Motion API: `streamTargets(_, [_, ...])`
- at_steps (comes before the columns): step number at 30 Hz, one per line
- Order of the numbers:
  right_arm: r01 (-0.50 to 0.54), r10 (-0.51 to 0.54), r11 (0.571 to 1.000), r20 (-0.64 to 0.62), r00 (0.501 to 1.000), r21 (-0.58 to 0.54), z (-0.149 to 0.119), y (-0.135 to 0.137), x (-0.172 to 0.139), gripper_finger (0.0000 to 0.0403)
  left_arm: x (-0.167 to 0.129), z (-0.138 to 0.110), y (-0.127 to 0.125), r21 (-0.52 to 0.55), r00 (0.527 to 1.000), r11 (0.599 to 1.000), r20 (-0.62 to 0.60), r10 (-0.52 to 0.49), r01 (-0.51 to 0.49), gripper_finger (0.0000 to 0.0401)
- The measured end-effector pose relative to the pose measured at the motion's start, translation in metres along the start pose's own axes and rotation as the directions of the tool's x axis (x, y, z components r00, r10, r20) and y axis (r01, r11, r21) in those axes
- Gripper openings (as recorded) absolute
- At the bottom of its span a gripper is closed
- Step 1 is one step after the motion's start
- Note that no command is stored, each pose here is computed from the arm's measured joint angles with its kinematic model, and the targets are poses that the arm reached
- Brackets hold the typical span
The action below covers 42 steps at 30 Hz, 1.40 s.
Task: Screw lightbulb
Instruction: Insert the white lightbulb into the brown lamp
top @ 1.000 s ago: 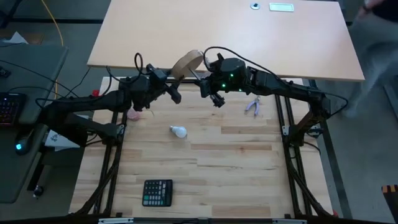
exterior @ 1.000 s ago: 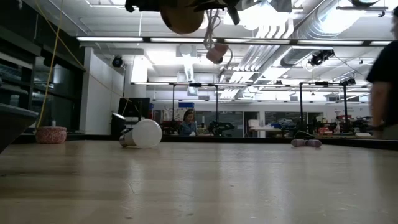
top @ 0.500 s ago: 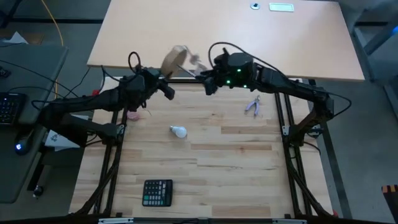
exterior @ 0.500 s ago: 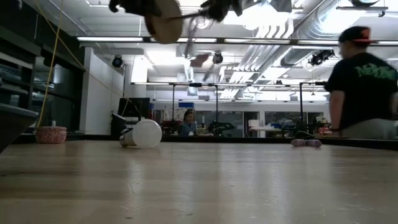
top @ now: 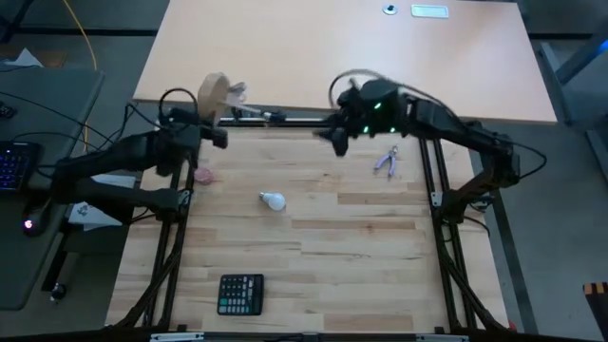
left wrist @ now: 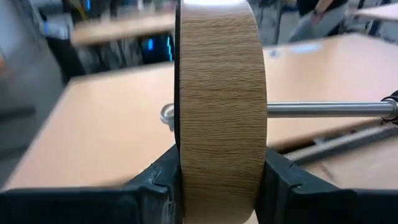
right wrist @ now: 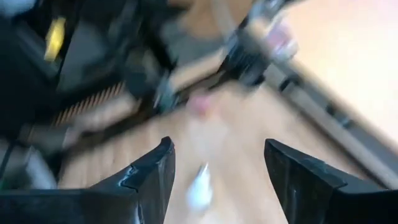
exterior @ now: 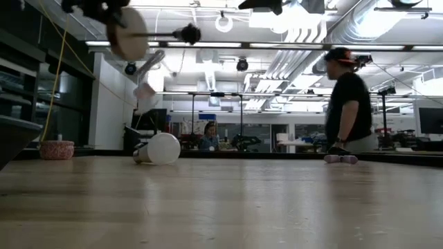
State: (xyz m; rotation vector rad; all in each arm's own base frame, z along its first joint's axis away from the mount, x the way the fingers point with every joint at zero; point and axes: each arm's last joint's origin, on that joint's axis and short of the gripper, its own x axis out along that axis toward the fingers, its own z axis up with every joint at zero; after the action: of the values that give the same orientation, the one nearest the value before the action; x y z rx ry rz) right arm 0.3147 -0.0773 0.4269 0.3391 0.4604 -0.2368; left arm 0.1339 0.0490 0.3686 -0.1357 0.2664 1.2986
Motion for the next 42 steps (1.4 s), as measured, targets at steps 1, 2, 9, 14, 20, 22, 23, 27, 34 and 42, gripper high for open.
streamTargets(1, [-0.02, 0.019, 1.0, -0.045, 0.999, -0.02, -0.005, 0.004, 0.007, 0.0239, -0.002, -0.005, 0.005, -0.01, 1.0, 1.0, -0.029, 0.007, -0.008, 0.0118])
streamTargets(2, [-0.031, 0.027, 0.999, -0.086, 0.996, -0.044, -0.011, 0.008, 0.015, 0.0239, -0.004, -0.009, 0.009, -0.015, 0.998, 1.0, -0.054, 0.016, -0.017, 0.0118])
streamTargets(9, [-0.126, 0.063, 0.961, -0.25, 0.966, -0.245, -0.05, 0.04, 0.091, 0.0239, -0.014, -0.027, 0.022, -0.068, 0.99, 0.997, -0.139, 0.038, -0.048, 0.0118])
streamTargets(14, [-0.127, 0.062, 0.973, -0.309, 0.949, -0.194, -0.087, 0.057, 0.154, 0.0239, -0.016, -0.027, 0.021, -0.083, 0.991, 0.996, -0.129, 0.033, -0.044, 0.0118])
streamTargets(20, [-0.154, 0.078, 0.976, -0.415, 0.906, -0.153, -0.135, 0.065, 0.206, 0.0239, -0.016, -0.028, 0.021, -0.084, 0.988, 0.996, -0.155, 0.012, -0.025, 0.0118])
streamTargets(22, [-0.128, 0.057, 0.981, -0.419, 0.906, -0.145, -0.145, 0.062, 0.219, 0.0239, -0.016, -0.028, 0.02, -0.079, 0.986, 0.997, -0.168, 0.0, -0.014, 0.0118])
streamTargets(23, [-0.11, 0.039, 0.983, -0.413, 0.91, -0.15, -0.149, 0.06, 0.226, 0.0239, -0.016, -0.029, 0.02, -0.076, 0.985, 0.997, -0.175, -0.005, -0.008, 0.0118])
streamTargets(27, [0.002, -0.078, 0.979, -0.369, 0.926, -0.203, -0.162, 0.052, 0.244, 0.0239, -0.016, -0.029, 0.02, -0.073, 0.982, 0.997, -0.189, -0.017, 0.003, 0.0118])
streamTargets(34, [0.033, -0.114, 0.972, -0.346, 0.931, -0.232, -0.161, 0.048, 0.247, 0.0239, -0.016, -0.029, 0.02, -0.057, 0.981, 0.998, -0.193, -0.022, 0.011, 0.0118])
streamTargets(42, [0.03, -0.119, 0.968, -0.35, 0.929, -0.249, -0.174, 0.044, 0.261, 0.0239, -0.016, -0.029, 0.019, -0.063, 0.981, 0.998, -0.193, -0.025, 0.013, 0.0118])
